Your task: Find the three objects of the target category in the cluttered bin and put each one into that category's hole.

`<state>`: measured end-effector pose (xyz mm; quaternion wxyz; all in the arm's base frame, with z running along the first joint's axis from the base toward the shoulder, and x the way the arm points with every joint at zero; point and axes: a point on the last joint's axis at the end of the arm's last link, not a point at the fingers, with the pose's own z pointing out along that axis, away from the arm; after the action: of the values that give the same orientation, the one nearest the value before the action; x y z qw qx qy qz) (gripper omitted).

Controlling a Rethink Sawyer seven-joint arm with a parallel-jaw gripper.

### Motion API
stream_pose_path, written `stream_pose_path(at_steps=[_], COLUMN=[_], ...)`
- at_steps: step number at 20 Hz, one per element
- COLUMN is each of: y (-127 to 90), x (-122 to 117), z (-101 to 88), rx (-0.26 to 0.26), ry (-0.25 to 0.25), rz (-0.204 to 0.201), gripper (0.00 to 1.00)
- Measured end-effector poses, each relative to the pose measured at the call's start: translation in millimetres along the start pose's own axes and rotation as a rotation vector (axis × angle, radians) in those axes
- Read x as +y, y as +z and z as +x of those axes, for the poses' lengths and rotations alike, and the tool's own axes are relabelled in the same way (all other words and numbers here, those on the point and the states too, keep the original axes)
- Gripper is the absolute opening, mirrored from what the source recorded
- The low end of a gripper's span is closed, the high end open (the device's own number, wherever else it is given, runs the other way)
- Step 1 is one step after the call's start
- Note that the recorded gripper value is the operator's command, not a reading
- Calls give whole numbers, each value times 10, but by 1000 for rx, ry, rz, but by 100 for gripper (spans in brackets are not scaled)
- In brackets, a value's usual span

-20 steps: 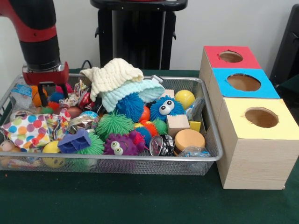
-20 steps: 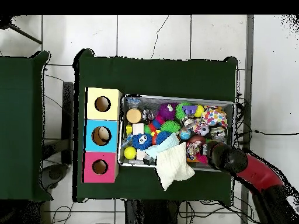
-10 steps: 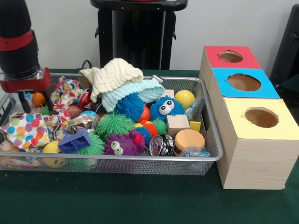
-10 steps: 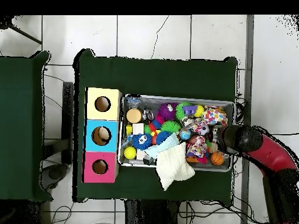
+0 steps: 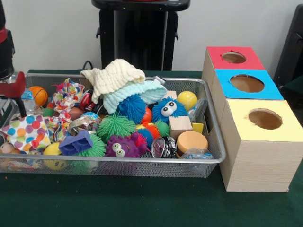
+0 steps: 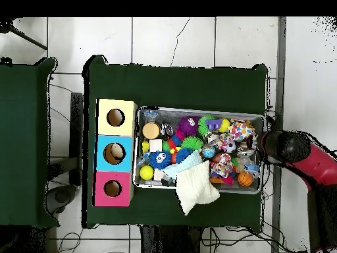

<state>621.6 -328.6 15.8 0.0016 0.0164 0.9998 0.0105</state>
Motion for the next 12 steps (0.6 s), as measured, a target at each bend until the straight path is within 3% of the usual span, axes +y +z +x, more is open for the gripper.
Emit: stream_pose_path(at_steps=[12], y=[-80], x=[-137], z=[-142], rx=[-31], ry=[7], rz=[26], gripper=[100])
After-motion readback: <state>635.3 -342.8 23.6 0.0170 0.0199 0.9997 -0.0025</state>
